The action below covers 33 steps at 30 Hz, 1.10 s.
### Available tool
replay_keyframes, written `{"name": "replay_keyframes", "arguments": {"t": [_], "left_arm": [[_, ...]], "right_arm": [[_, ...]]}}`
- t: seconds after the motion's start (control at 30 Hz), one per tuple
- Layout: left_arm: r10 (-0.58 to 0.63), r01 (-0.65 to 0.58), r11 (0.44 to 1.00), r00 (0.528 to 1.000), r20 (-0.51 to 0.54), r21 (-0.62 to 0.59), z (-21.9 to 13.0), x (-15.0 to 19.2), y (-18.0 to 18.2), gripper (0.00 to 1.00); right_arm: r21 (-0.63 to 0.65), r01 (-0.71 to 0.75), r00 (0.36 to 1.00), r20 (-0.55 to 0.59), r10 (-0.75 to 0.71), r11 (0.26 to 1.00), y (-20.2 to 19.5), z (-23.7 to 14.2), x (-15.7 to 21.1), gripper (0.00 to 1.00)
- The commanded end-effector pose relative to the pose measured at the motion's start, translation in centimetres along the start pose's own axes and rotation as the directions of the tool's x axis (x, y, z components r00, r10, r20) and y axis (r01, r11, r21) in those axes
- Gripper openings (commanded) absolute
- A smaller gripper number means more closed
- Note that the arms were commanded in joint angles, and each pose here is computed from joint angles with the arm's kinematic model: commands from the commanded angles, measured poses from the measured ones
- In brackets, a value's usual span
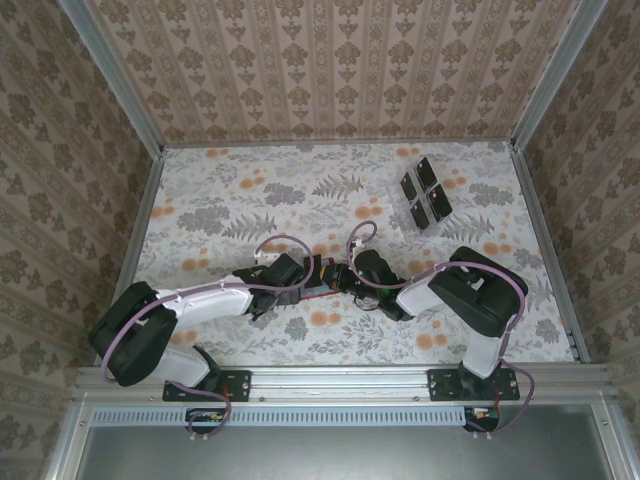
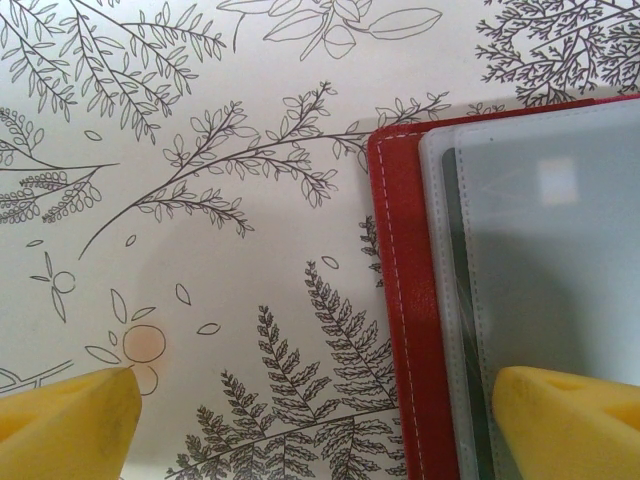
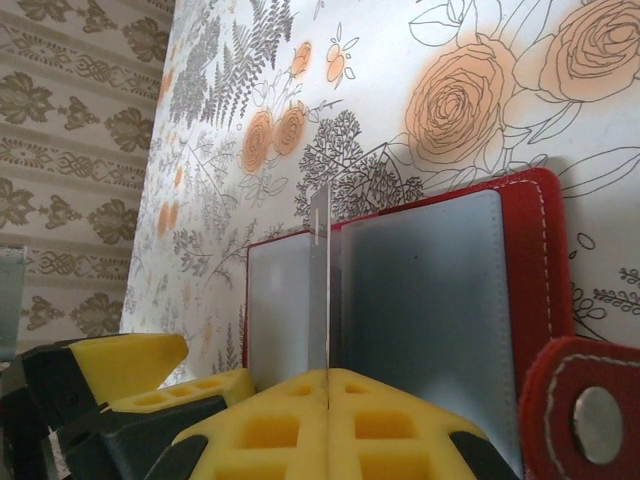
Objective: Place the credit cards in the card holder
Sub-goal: Insert the credit card into the card slot.
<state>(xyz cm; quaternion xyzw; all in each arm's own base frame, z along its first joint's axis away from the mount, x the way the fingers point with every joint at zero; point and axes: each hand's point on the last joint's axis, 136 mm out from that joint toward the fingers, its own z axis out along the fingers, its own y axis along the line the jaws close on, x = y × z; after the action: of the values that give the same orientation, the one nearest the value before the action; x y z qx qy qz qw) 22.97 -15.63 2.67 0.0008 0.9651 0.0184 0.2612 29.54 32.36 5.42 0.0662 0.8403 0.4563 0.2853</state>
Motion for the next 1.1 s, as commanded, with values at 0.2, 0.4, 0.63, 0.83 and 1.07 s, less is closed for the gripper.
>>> {"name": "replay_keyframes", "arguments": {"t": [0.2, 0.4, 0.63, 0.83, 1.07], "left_arm": [[-0.003, 0.002, 0.999, 1.000, -0.018, -0.042, 0.1, 0.8, 1.4, 1.00], [-0.002, 0.002, 0.999, 1.000, -0.018, -0.045, 0.1, 0.8, 1.5, 1.00], [0.000, -0.001, 0.999, 1.000, -0.019, -0.045, 0.1, 0.8, 1.5, 1.00], [-0.001, 0.000, 0.999, 1.000, -0.017, -0.044, 0.1, 0.7, 1.4, 1.00], [-0.001, 0.000, 0.999, 1.000, -0.015, -0.042, 0.1, 0.7, 1.3, 1.00]], "right_arm": [[-0.016, -0.029, 0.999, -0.037, 0.029, 0.999, -0.9, -0.1, 1.7, 0.00], [-0.016, -0.036, 0.997, -0.063, 0.035, 0.999, -1.3, -0.2, 2.4, 0.00], [-0.002, -0.045, 0.996, -0.082, 0.045, 0.999, -1.7, -0.4, 2.9, 0.00], [0.006, -0.056, 0.992, -0.110, 0.056, 0.998, -1.9, -0.2, 3.3, 0.00], [0.024, -0.053, 0.986, -0.155, 0.056, 0.998, -1.8, 0.5, 3.4, 0.00]]}}
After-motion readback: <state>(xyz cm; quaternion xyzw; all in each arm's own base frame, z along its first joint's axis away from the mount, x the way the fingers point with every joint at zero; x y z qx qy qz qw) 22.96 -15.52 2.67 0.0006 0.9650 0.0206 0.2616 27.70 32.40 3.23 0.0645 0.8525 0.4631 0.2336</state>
